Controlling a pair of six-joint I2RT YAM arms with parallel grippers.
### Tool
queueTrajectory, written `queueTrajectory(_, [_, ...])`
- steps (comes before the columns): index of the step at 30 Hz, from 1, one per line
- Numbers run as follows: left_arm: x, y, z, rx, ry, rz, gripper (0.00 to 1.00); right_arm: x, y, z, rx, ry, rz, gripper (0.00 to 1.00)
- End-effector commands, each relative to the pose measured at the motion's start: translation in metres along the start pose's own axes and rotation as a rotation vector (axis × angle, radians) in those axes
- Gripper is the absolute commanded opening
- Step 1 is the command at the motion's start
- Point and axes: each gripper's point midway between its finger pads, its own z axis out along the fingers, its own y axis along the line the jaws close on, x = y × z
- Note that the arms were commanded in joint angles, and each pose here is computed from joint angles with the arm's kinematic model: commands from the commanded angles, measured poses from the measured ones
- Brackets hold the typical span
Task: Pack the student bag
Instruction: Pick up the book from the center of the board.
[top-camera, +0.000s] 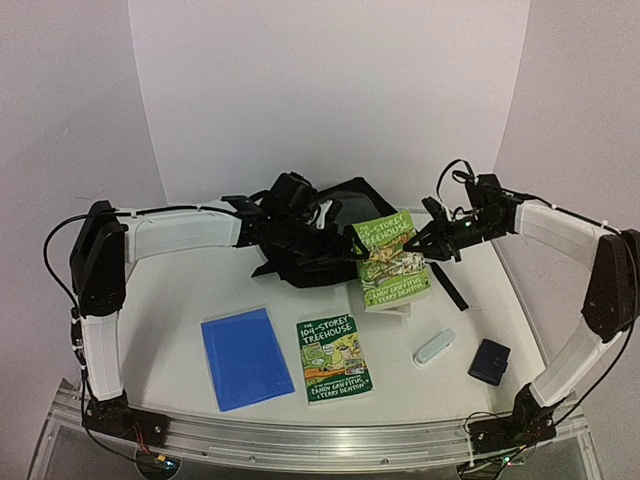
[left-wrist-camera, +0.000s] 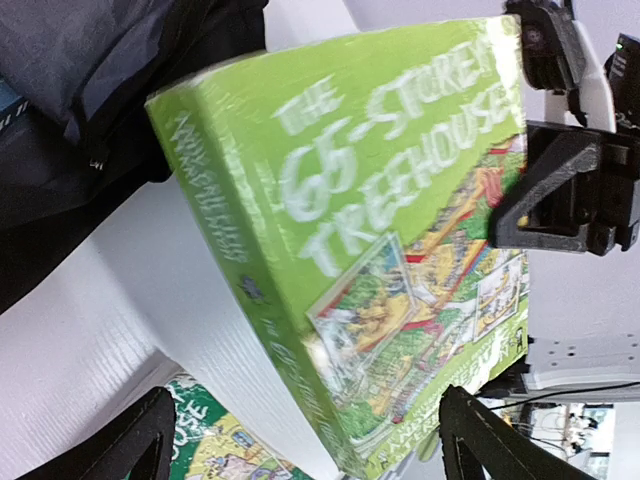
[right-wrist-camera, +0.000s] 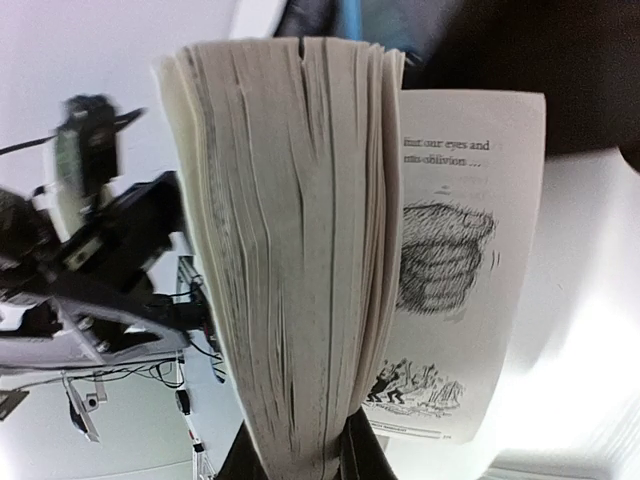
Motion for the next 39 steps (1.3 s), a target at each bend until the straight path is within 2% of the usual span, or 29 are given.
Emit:
queueTrajectory(1, [-0.001,-0.024,-0.003,0.139,0.015,-0.018,0.91,-0.025,0.077,-0.034,-0.166,-0.082,-0.173,0.00])
queueTrajectory(5, [-0.006,-0.041,-0.002,0.243,0.012,-0.024,0.85,-0.037,0.092,-0.038,-0.196,-0.091,-0.206,0.00])
queueTrajectory(8, [-0.016,-0.058,-0.008,0.325,-0.035,-0.006,0.74,-0.042,0.098,-0.033,-0.207,-0.085,-0.232,0.00])
queueTrajectory(13, [-0.024,-0.070,-0.014,0.388,-0.078,-0.004,0.50,-0.048,0.107,-0.018,-0.219,-0.070,-0.264,0.00])
queueTrajectory(18, [-0.037,-0.062,-0.028,0.399,-0.144,-0.031,0.27,-0.061,0.102,-0.005,-0.196,-0.078,-0.265,0.00])
queueTrajectory(19, [-0.043,-0.056,-0.034,0.397,-0.173,-0.051,0.21,-0.067,0.098,-0.003,-0.176,-0.089,-0.266,0.03])
queueTrajectory(21, [-0.059,-0.039,-0.051,0.377,-0.245,-0.092,0.12,-0.083,0.090,-0.002,-0.107,-0.137,-0.282,0.17])
queueTrajectory(23, [-0.073,-0.021,-0.067,0.335,-0.308,-0.128,0.07,-0.105,0.078,-0.003,-0.008,-0.205,-0.298,0.37])
queueTrajectory(24, [-0.077,-0.012,-0.072,0.314,-0.326,-0.142,0.06,-0.115,0.072,-0.003,0.041,-0.236,-0.304,0.51])
queueTrajectory(26, [-0.089,0.004,-0.086,0.278,-0.364,-0.163,0.03,-0.136,0.064,-0.004,0.116,-0.291,-0.324,0.69])
queueTrajectory(28, [-0.096,0.019,-0.095,0.245,-0.381,-0.186,0.01,-0.157,0.051,-0.003,0.201,-0.338,-0.333,0.80])
queueTrajectory(31, [-0.108,0.038,-0.114,0.194,-0.429,-0.220,0.00,-0.177,0.038,0.010,0.304,-0.363,-0.373,0.81])
queueTrajectory(37, [-0.121,0.070,-0.156,0.080,-0.533,-0.283,0.00,-0.186,0.029,0.067,0.464,-0.327,-0.501,0.69])
queueTrajectory(39, [-0.124,0.074,-0.167,0.068,-0.555,-0.291,0.00,-0.181,0.028,0.095,0.508,-0.296,-0.559,0.68])
